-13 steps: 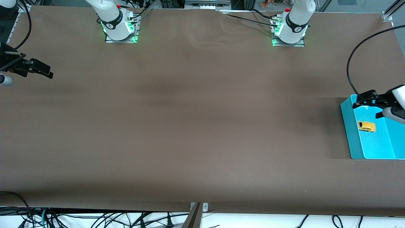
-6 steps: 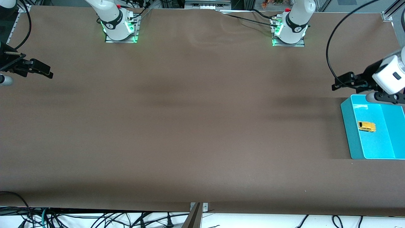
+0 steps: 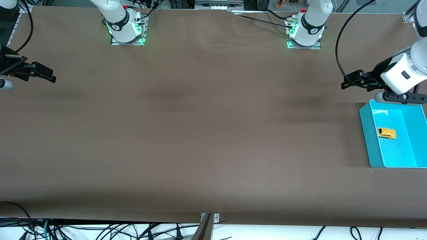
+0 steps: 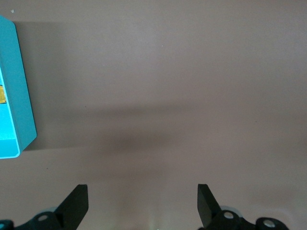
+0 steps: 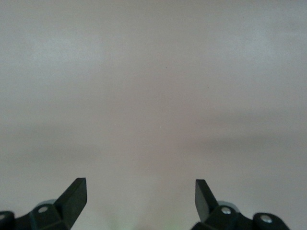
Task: Wind and store yellow beetle car
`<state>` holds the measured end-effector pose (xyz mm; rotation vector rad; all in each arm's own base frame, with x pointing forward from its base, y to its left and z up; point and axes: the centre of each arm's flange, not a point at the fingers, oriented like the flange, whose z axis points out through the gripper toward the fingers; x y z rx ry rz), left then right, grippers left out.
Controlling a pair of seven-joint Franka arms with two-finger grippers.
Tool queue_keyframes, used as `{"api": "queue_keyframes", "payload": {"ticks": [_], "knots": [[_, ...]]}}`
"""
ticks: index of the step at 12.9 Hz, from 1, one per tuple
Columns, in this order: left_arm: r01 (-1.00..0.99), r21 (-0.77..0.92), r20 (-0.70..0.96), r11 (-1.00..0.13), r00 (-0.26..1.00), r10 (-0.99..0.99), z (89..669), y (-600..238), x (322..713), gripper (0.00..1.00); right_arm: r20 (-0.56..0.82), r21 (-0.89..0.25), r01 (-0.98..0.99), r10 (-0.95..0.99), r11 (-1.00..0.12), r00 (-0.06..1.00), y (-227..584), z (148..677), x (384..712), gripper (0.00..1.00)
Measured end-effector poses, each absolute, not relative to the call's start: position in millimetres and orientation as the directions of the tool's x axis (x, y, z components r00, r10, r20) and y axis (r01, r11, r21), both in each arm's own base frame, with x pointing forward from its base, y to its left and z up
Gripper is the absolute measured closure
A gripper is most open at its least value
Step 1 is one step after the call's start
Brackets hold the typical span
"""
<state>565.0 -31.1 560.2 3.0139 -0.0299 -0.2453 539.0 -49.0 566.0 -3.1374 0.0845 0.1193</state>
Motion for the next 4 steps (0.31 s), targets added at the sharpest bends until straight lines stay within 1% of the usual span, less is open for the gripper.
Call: {"api": "queue_keyframes", "payload": {"ticks": [4], "knots": [[-0.005, 0.118, -0.163, -0.993, 0.986, -0.024, 559.0, -30.7, 565.2, 0.00, -0.076, 0.001, -0.054, -0.054, -0.999, 0.996, -49.0, 566.0, 539.0, 0.00]]}}
